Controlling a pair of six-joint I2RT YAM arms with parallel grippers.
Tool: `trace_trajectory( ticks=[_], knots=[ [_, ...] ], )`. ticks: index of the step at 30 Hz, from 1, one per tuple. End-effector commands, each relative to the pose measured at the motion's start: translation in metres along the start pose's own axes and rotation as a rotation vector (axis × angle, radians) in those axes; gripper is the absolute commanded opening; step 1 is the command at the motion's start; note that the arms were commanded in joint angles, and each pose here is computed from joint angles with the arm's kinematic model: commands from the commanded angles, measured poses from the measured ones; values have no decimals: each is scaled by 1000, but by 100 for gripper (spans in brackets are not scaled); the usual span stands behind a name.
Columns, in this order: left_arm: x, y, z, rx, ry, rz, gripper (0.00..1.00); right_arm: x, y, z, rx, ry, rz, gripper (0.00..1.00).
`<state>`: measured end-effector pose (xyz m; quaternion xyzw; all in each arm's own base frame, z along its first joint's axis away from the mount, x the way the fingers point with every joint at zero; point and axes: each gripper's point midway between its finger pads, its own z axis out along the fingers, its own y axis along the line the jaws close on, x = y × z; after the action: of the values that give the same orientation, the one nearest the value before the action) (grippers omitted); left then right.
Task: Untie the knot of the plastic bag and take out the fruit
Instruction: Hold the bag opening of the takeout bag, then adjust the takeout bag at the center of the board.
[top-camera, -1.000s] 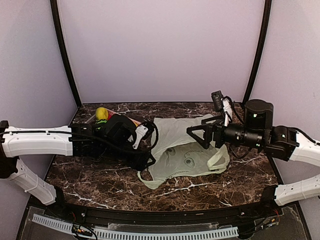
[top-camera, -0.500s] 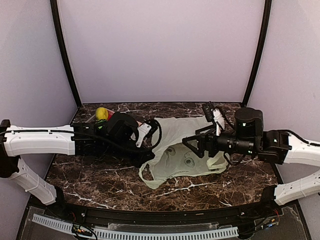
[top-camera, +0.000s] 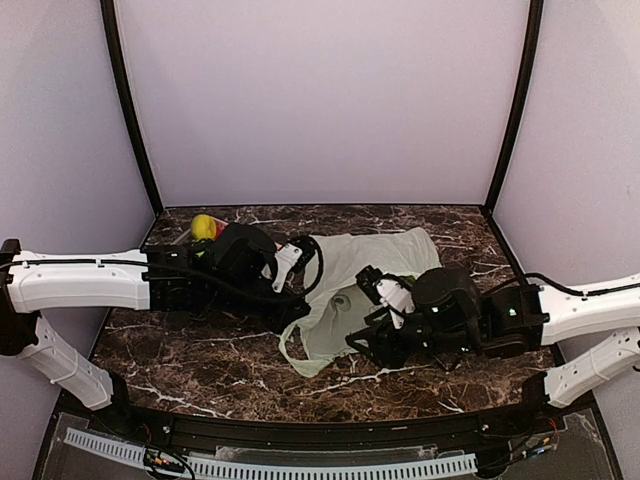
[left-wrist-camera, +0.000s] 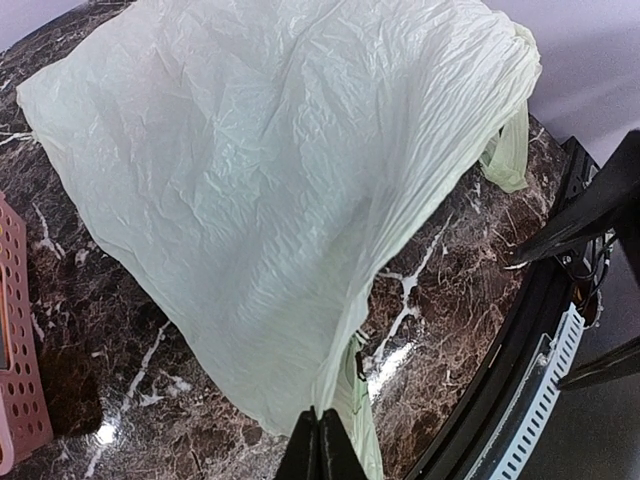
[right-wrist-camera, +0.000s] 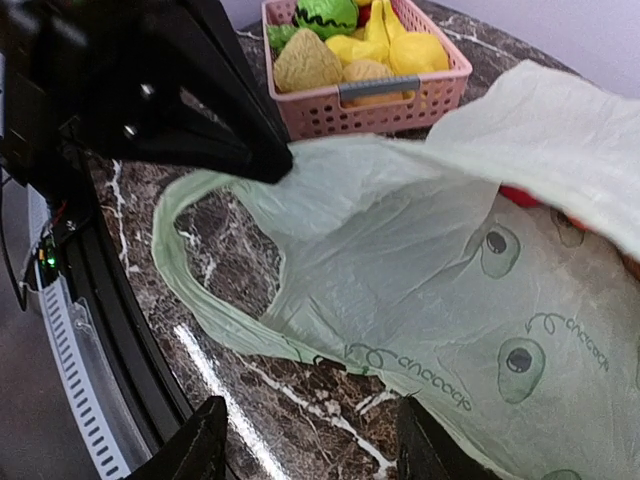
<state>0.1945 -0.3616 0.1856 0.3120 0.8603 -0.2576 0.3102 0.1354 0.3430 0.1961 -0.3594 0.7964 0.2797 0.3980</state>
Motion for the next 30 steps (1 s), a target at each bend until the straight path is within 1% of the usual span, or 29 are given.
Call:
trace_trajectory(
  ticks=[1, 6, 10, 15, 20, 25, 27, 30],
  knots=[
    [-19, -7, -16, 17, -61, -9, 1, 29, -5, 16, 79, 108, -55, 52],
    [-21, -6, -17, 16, -78, -20, 1, 54, -13, 33, 108, 178, -50, 51],
    [-21, -7, -17, 24, -84, -23, 1, 71, -30, 46, 144, 264, 23, 50],
    [-22, -9, -18, 35, -88, -22, 1, 75, -54, 57, 220, 312, 89, 49],
    [-21, -11, -18, 43, -84, -21, 1, 68, -90, 64, 329, 289, 227, 50],
    [-21, -20, -20, 91, -75, -20, 1, 59, -122, 69, 420, 215, 388, 53],
    [-24, -29, -21, 125, -82, -12, 1, 55, -130, 72, 419, 181, 457, 54],
    [-28, -51, -23, 169, -93, 29, 1, 45, -136, 75, 383, 119, 540, 57]
  ],
)
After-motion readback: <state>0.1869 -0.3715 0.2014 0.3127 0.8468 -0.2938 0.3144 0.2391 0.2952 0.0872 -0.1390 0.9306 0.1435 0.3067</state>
